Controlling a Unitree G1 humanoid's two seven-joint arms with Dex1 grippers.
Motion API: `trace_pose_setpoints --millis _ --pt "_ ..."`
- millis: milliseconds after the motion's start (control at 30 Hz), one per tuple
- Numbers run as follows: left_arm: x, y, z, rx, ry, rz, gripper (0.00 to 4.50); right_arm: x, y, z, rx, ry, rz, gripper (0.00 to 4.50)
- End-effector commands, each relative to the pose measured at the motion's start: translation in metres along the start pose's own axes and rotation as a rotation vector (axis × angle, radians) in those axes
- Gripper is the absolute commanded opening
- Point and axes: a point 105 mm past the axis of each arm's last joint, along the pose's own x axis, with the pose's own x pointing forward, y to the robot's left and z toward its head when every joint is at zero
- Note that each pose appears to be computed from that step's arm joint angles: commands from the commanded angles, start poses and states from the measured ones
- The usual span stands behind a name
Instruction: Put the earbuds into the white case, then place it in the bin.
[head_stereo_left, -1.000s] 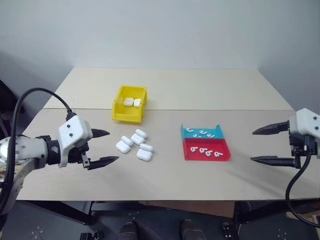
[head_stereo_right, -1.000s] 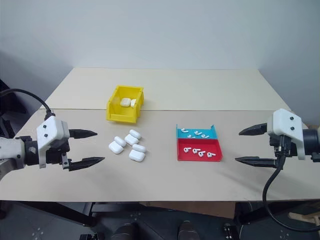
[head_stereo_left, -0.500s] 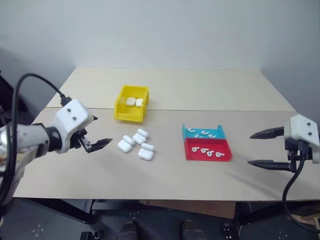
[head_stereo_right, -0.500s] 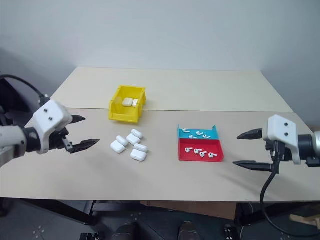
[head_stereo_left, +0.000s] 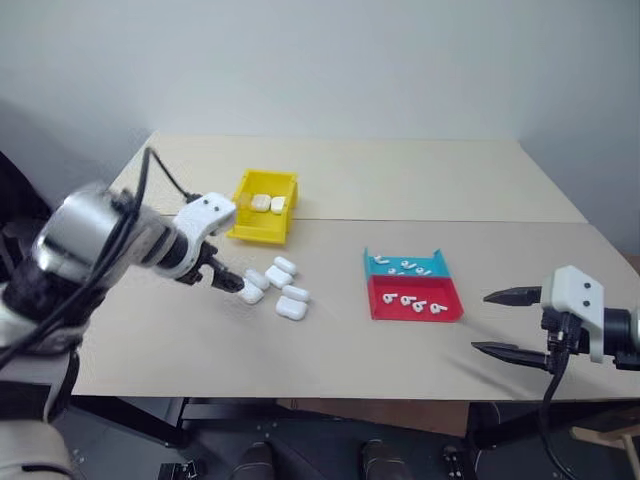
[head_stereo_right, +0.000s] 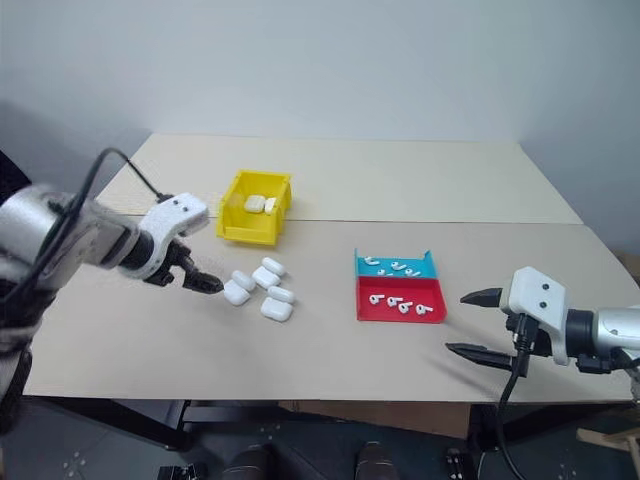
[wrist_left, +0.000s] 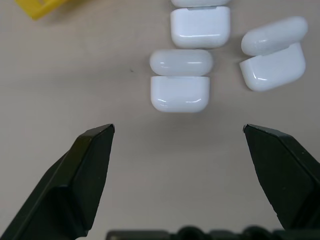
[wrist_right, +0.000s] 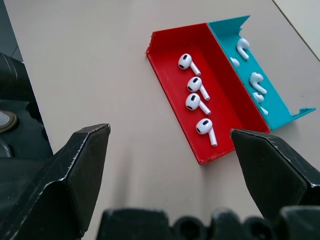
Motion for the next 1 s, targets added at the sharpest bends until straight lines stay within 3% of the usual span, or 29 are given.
trace_pose_setpoints --millis 33,133,433,1000 --pt "-0.006 0.001 0.010 0.026 0.054 0.005 4.50 -0.002 -0.001 0.007 -0.020 -0.009 -0.012 4.46" --pt "-0.007 0.004 0.019 0.027 0.089 0.020 4.50 -0.004 -0.003 0.008 -0.015 -0.003 -0.001 4.46" --pt "0.018 -0.011 0.012 0.116 0.186 -0.060 4.50 -0.006 -0.009 0.014 -0.009 0.008 0.039 4.46" --pt "0.056 0.000 0.013 0.213 0.298 -0.093 4.50 -0.012 -0.002 0.011 0.046 0.033 0.044 4.46"
